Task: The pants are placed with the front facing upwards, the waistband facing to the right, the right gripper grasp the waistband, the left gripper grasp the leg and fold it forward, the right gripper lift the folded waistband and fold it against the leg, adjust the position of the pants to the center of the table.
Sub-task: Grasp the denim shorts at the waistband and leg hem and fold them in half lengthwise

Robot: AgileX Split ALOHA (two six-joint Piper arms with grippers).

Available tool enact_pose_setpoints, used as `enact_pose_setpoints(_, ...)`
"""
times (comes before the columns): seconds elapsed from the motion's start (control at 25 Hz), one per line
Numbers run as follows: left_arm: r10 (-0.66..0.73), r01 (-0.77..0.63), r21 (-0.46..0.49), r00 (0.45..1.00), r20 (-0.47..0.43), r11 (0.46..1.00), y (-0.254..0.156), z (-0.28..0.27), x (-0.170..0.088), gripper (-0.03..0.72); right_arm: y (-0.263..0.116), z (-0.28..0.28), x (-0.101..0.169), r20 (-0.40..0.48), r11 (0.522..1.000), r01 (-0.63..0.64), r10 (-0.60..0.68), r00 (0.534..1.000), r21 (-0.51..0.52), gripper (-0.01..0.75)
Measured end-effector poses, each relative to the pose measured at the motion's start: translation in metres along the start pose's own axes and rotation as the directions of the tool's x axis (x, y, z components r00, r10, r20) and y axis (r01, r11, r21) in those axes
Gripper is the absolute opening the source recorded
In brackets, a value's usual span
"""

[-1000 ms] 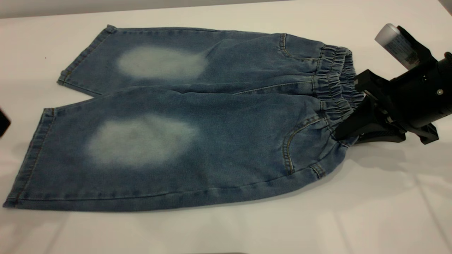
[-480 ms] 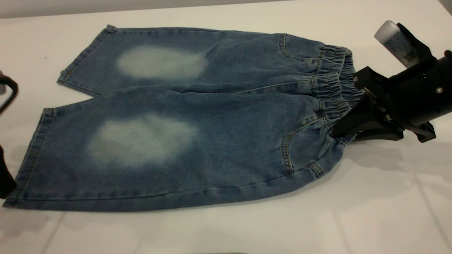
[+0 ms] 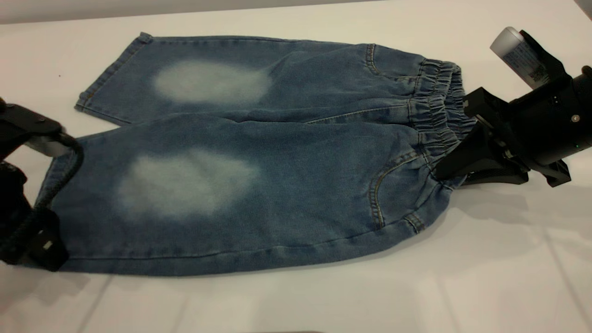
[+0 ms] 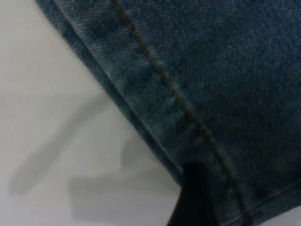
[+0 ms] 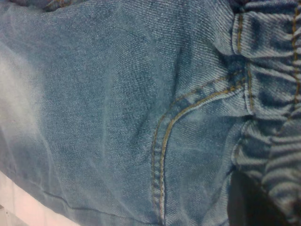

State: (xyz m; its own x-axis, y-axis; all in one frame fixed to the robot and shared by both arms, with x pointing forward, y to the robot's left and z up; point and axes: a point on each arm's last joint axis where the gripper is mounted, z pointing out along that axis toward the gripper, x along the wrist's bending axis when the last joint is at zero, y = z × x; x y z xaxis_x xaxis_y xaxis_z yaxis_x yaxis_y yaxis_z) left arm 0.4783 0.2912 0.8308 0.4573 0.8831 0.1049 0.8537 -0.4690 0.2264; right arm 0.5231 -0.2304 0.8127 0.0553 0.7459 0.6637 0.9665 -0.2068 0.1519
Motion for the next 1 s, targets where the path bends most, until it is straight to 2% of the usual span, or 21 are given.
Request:
enact_pose_setpoints(0.24,0.025,-0.025,0.003,1.0,0.0,1.0,0.0,0.003,0.0,0.501,0.0,0.0,0.0,-0.001,1.0,0.001,-0.001,1.0,0.0,0.043)
enact_pose_setpoints(0.32,0.027,-0.027,0.008,1.0,0.003,1.0,-0.001,0.005,-0.001,0.472,0.0,0.0,0.0,-0.001,1.0,0.001,-0.001,1.0,0.0,0.043)
enact_pose_setpoints(0.44,0.029,-0.029,0.005,1.0,0.001,1.0,0.001,0.007,0.0,0.333,0.0,0.0,0.0,-0.003,1.0,0.001,-0.001,1.0,0.0,0.043)
enact_pose_setpoints(0.6,0.031,-0.031,-0.009,0.999,-0.01,0.999,0.002,0.007,0.001,0.077,0.0,0.0,0.002,-0.026,1.0,0.003,-0.002,1.0,0.004,0.043)
enact_pose_setpoints(0.64,0.032,-0.033,-0.01,0.999,-0.01,0.999,0.002,0.007,0.001,0.052,-0.001,0.0,0.003,-0.032,1.0,0.004,-0.004,0.999,0.006,0.044)
enact_pose_setpoints(0.76,0.036,-0.036,-0.009,0.999,-0.007,0.999,0.003,0.004,0.001,0.043,-0.002,0.0,0.004,-0.042,1.0,0.01,-0.009,0.999,0.026,0.044)
enact_pose_setpoints(0.88,0.035,-0.037,0.042,0.999,0.031,0.998,-0.001,-0.002,-0.002,0.042,-0.005,-0.004,0.006,-0.039,0.998,0.019,-0.017,0.999,0.052,0.044)
enact_pose_setpoints(1.0,0.036,-0.038,0.053,0.998,0.047,0.998,-0.002,-0.016,-0.003,0.042,-0.012,-0.018,0.012,-0.042,0.999,0.027,-0.026,0.999,0.041,0.045)
